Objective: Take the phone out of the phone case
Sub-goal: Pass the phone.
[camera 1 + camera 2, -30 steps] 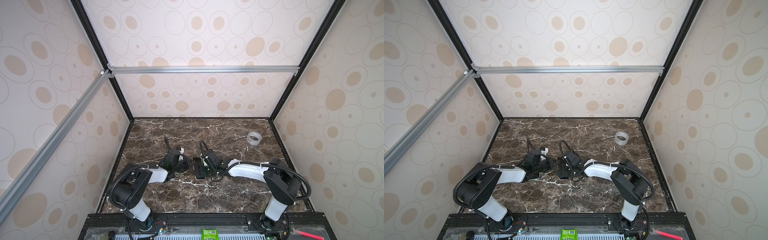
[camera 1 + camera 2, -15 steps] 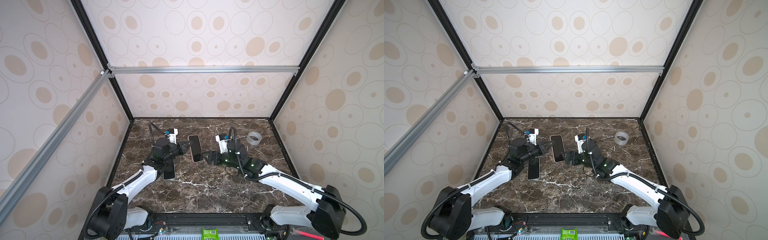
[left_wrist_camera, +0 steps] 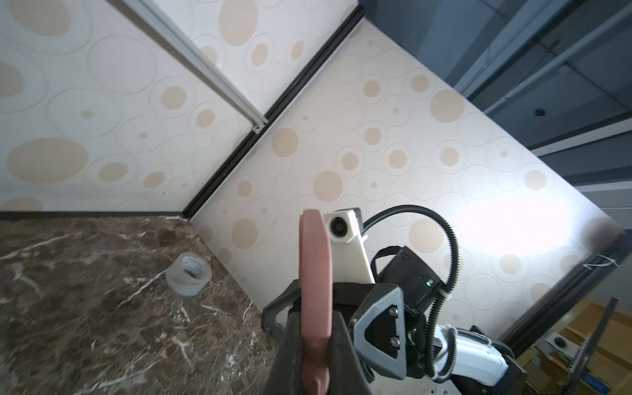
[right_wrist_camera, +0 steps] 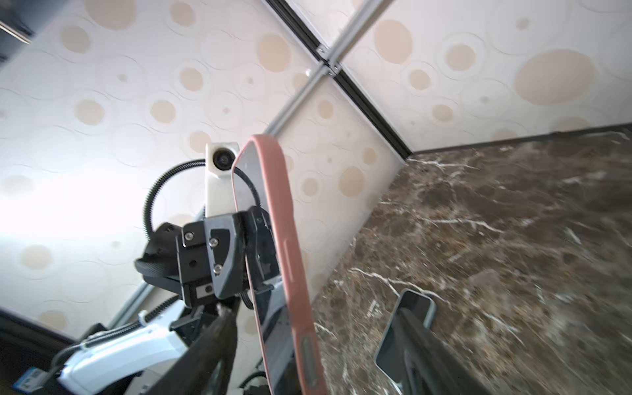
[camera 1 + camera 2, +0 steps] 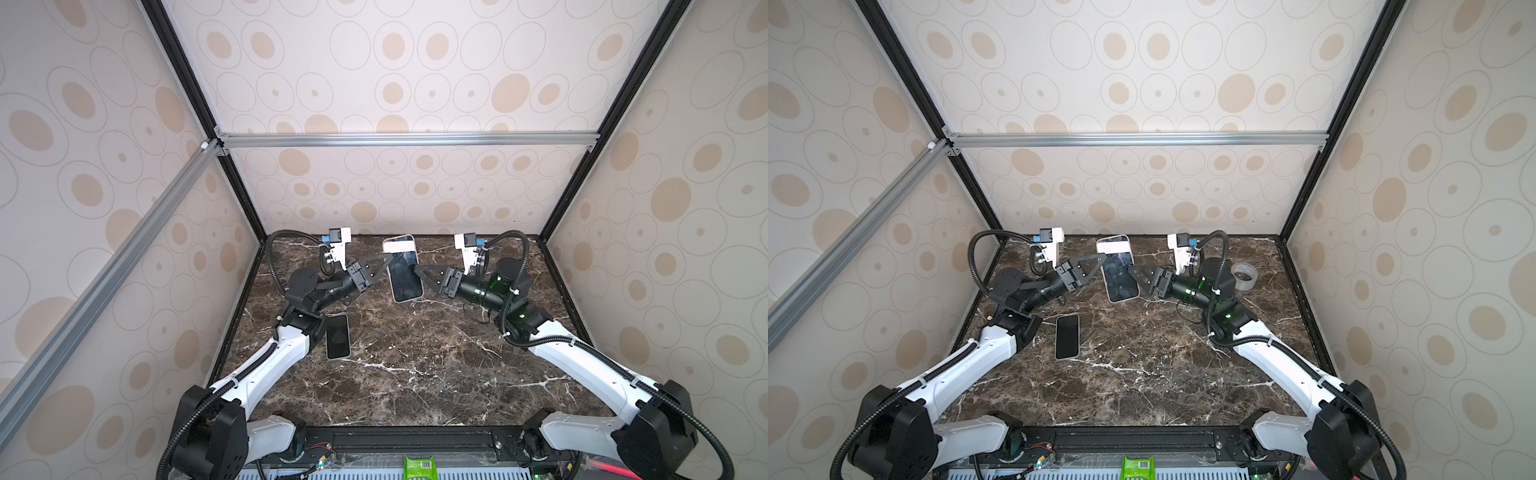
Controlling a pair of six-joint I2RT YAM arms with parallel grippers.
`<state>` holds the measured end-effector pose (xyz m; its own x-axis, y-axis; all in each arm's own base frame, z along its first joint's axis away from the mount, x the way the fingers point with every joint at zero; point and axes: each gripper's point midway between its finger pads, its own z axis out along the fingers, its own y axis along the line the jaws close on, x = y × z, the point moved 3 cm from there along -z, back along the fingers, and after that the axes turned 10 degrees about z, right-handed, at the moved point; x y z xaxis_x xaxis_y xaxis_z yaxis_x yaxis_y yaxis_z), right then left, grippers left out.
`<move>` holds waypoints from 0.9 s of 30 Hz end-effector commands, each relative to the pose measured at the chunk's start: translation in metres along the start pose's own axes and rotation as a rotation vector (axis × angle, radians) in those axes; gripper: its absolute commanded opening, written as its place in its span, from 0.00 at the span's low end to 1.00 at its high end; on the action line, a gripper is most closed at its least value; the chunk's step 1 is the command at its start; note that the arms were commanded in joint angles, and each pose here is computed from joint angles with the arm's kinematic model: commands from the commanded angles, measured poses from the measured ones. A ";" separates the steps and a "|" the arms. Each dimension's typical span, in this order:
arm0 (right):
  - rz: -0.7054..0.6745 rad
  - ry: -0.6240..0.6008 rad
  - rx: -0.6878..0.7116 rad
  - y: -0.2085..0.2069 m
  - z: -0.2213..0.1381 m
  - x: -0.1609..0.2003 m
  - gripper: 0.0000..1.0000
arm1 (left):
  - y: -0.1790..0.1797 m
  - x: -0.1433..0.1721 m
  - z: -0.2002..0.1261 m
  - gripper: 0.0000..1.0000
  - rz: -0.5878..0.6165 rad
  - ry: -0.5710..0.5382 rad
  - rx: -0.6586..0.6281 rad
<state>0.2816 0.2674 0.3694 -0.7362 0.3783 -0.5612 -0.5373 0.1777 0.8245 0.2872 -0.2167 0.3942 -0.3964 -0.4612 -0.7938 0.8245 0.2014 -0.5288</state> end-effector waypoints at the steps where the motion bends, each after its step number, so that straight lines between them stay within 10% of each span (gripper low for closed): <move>1: -0.005 0.030 -0.229 0.049 0.005 -0.011 0.69 | -0.058 -0.034 0.001 0.00 0.097 -0.079 0.190; 22: -0.012 0.093 -0.276 0.078 -0.003 -0.012 0.10 | -0.070 -0.018 0.005 0.00 0.121 -0.001 0.275; 27: 0.000 0.038 -0.276 0.085 -0.007 -0.021 0.00 | -0.083 -0.016 0.005 0.27 0.121 0.008 0.353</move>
<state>0.2550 0.2757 0.4216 -0.7638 0.2893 -0.5770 -0.6114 -0.0379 0.7904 0.2545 -0.2306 0.4198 -0.3908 -0.4240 -0.8170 0.8937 0.0379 -0.4471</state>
